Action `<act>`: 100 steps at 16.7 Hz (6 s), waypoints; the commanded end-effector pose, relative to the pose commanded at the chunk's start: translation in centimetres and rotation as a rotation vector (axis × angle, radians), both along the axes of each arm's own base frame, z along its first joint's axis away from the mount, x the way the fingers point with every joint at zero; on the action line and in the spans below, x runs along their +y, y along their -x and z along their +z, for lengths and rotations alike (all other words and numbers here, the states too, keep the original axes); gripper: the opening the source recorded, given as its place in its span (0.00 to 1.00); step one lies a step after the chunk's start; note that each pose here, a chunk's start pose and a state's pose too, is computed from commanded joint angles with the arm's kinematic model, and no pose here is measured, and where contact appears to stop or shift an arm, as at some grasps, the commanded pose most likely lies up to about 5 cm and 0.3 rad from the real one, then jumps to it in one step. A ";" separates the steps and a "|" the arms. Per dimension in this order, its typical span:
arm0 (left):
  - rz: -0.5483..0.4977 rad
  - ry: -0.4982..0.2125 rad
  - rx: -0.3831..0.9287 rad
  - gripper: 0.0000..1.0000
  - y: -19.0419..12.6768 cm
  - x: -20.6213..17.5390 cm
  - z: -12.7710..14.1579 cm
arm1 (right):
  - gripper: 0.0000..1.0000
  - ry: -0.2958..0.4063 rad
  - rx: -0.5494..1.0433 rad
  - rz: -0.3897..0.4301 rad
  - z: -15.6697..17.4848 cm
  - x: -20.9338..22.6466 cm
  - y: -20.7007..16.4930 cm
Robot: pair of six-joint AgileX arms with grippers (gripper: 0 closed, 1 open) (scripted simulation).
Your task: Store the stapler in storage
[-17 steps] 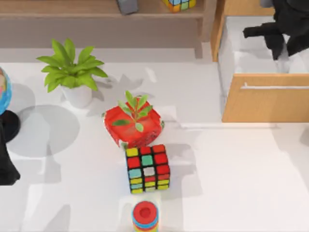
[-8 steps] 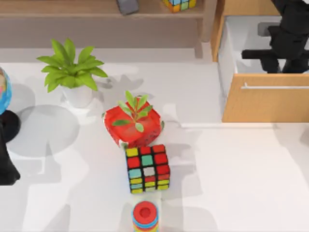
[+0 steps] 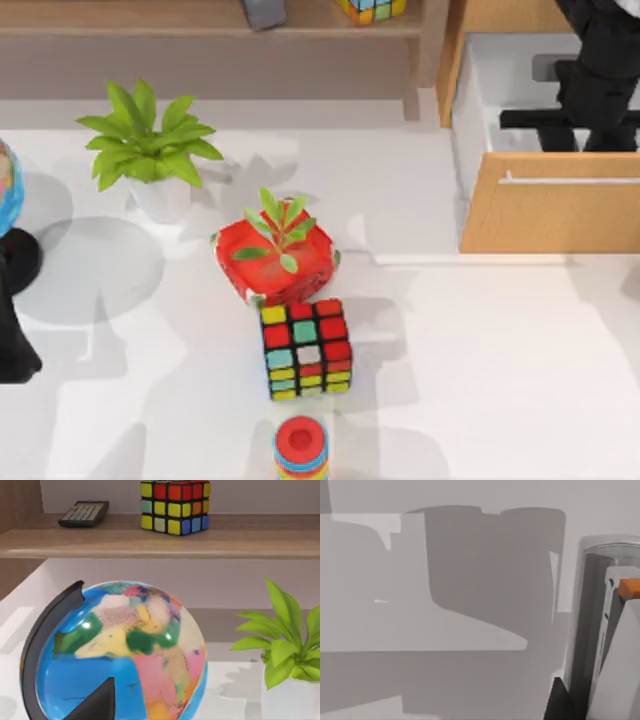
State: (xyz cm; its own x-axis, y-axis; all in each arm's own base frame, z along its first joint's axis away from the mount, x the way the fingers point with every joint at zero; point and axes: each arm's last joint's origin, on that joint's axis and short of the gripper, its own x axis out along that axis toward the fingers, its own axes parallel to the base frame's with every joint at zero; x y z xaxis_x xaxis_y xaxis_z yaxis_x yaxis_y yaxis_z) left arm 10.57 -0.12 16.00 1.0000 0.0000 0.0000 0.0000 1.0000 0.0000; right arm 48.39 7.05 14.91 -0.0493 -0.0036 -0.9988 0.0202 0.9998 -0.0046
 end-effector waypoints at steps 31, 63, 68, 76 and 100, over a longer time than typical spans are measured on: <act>0.000 0.000 0.000 1.00 0.0 0.0 0.0 | 1.00 -0.086 -0.140 0.060 4.1 -0.2 1.0; 0.000 0.000 0.000 1.00 0.0 0.0 0.0 | 1.00 1.141 -1.277 1.277 -5.8 1.0 25.3; 0.000 0.000 0.000 1.00 0.0 0.0 0.0 | 1.00 1.202 -1.225 1.255 -6.0 0.1 25.6; 0.000 0.000 0.000 1.00 0.0 0.0 0.0 | 1.00 1.202 -1.225 1.255 -6.0 0.1 23.7; 0.000 0.000 0.000 1.00 0.0 0.0 0.0 | 0.00 1.202 -1.225 1.255 -6.0 0.1 23.1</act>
